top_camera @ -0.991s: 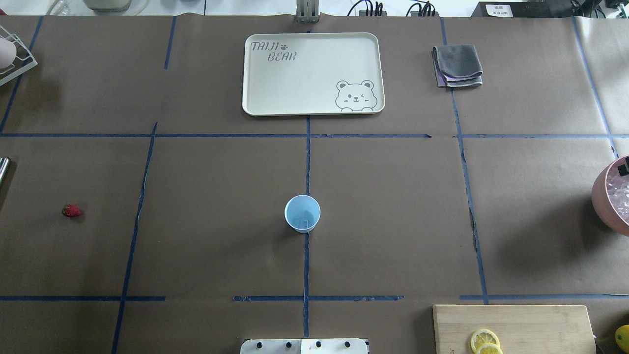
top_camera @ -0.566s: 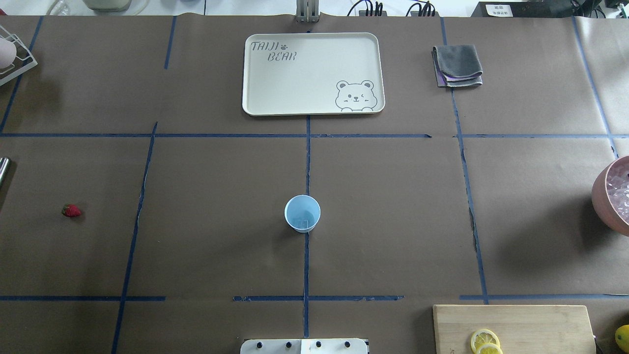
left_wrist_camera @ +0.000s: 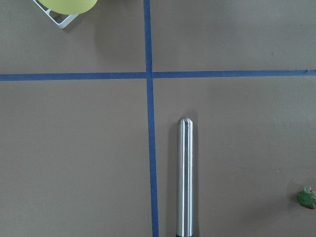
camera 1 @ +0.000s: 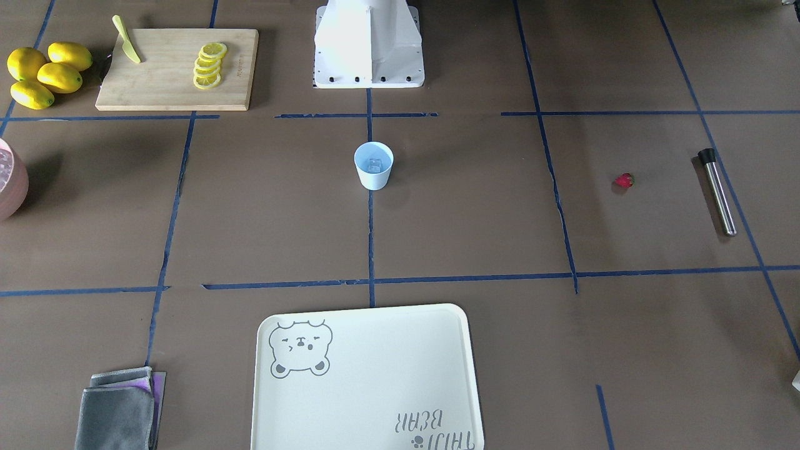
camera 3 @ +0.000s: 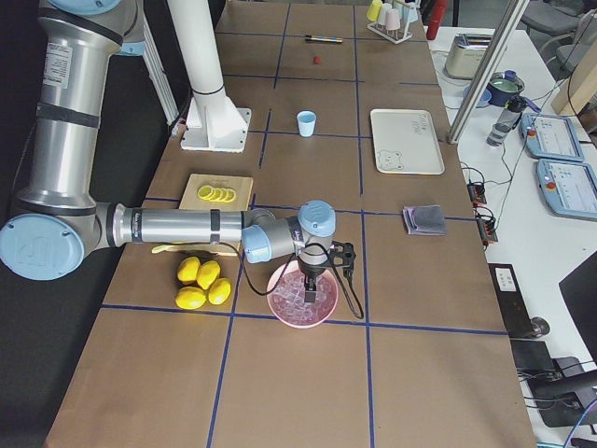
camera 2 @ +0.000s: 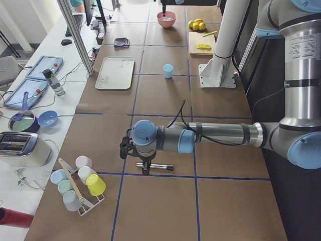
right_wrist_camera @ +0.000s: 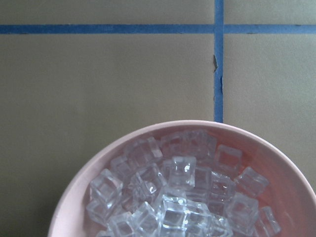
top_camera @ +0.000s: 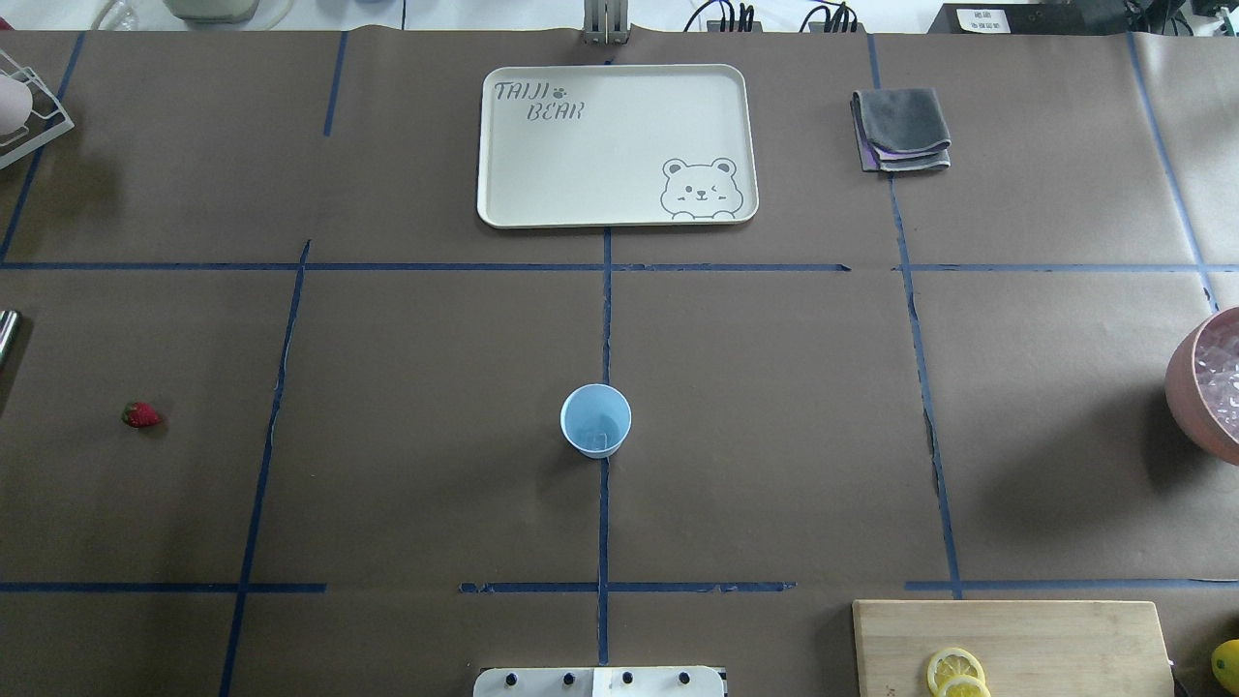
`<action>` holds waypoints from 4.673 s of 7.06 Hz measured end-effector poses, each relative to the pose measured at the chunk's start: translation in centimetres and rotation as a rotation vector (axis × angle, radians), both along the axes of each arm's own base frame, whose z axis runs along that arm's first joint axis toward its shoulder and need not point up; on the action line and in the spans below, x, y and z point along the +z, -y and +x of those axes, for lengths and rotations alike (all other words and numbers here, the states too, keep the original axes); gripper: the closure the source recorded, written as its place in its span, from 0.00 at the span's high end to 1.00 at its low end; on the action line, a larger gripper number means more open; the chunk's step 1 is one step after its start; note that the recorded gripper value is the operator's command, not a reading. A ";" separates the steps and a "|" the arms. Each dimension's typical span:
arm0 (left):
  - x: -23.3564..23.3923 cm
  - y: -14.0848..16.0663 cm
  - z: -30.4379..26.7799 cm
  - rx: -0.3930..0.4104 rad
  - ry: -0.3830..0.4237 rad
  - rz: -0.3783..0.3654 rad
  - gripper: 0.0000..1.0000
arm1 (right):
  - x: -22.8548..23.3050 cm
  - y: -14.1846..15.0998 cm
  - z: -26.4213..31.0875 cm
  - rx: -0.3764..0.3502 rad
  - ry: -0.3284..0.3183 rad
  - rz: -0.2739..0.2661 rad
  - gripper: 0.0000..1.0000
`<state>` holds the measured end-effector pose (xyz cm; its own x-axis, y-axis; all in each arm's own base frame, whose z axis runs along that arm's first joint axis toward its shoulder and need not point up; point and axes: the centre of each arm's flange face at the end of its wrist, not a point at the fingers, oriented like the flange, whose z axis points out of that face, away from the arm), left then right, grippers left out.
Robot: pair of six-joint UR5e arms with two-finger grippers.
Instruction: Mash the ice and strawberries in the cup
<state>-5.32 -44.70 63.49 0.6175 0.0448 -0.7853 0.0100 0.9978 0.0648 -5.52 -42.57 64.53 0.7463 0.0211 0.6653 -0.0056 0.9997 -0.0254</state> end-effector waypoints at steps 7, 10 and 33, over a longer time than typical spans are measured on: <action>0.0 0.0 0.0 0.000 0.000 0.000 1.00 | 1.4 1.1 -1.4 -0.028 -0.004 -0.021 0.77; 0.0 0.0 0.0 0.000 0.000 0.001 1.00 | 1.7 1.0 -1.5 -0.032 -0.003 -0.026 0.72; 0.1 0.0 0.0 -0.001 0.001 0.021 1.00 | -34.6 6.1 -18.9 -0.139 0.092 0.199 0.00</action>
